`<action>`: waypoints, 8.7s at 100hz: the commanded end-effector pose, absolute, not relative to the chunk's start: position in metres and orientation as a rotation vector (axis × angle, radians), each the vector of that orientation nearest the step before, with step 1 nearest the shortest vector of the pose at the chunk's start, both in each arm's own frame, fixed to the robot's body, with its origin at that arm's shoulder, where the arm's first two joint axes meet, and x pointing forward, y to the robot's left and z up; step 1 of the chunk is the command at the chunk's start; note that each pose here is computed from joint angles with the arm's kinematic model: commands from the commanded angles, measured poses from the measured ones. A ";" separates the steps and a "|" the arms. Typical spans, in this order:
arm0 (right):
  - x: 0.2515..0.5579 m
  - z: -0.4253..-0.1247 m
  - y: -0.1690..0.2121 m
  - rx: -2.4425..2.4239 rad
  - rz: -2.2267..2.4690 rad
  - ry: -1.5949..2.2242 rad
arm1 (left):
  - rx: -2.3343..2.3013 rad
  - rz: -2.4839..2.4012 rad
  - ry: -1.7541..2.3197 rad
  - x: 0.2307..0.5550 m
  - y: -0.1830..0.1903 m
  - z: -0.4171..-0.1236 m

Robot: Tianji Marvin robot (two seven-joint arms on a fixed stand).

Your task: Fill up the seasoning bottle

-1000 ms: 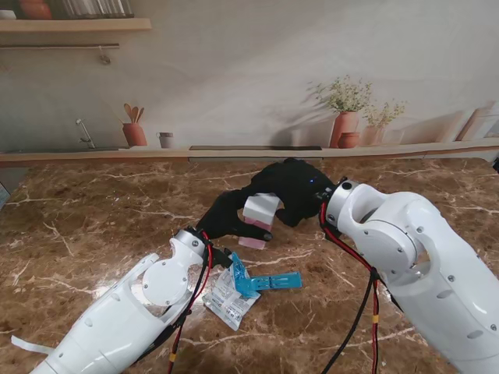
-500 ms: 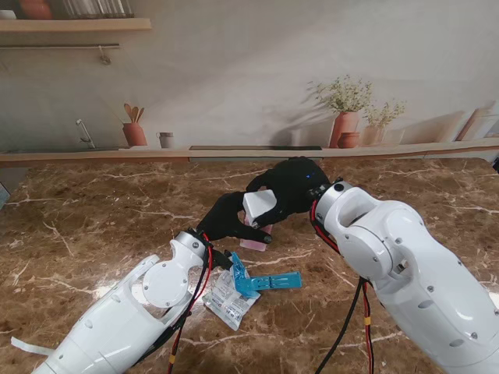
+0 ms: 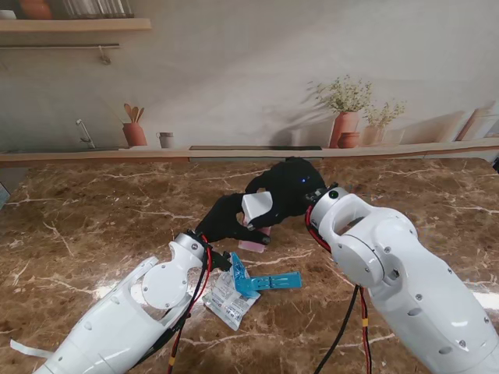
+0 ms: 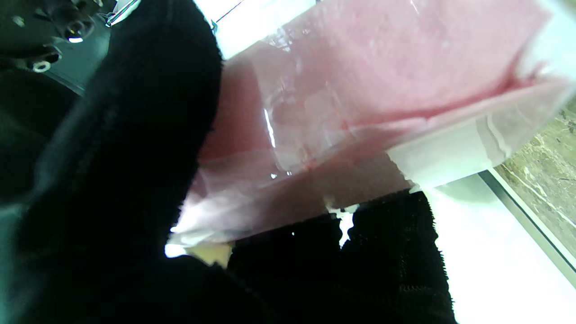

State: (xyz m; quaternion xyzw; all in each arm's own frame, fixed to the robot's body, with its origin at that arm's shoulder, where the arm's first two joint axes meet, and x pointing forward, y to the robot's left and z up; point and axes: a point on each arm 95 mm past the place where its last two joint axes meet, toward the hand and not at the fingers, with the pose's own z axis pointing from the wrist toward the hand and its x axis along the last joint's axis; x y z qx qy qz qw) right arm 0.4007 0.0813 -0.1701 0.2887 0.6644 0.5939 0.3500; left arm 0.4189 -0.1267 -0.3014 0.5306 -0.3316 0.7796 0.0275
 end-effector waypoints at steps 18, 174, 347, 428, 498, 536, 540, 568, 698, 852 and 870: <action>0.400 -0.193 0.073 0.772 1.491 1.743 | 1.612 2.439 -0.972 0.421 -0.128 -0.289; 0.369 -0.173 0.064 1.034 1.497 1.512 | 1.592 2.437 -0.954 0.418 -0.132 -0.288; 0.396 -0.185 0.069 1.032 1.445 1.636 | 1.571 2.450 -0.963 0.416 -0.130 -0.284; 0.373 -0.181 0.063 0.955 1.498 1.461 | 1.642 2.503 -0.918 0.423 -0.114 -0.290; 0.366 -0.244 0.025 1.211 1.486 1.359 | 1.988 2.605 -0.783 0.461 -0.045 -0.338; 0.356 -0.284 -0.014 1.411 1.438 1.224 | 2.145 2.539 -0.700 0.476 -0.029 -0.373; 0.355 -0.288 -0.017 1.427 1.432 1.214 | 2.153 2.535 -0.698 0.477 -0.028 -0.375; 0.348 -0.301 -0.027 1.480 1.394 1.189 | 2.218 2.483 -0.693 0.484 -0.025 -0.391; 0.346 -0.305 -0.020 1.492 1.406 1.187 | 2.389 2.194 -0.933 0.469 0.021 -0.414; 0.357 -0.338 -0.030 1.591 1.927 1.000 | 1.898 2.470 -1.039 0.359 -0.023 -0.339; 0.353 -0.339 -0.028 1.587 1.926 1.012 | 1.896 2.474 -1.025 0.357 -0.024 -0.341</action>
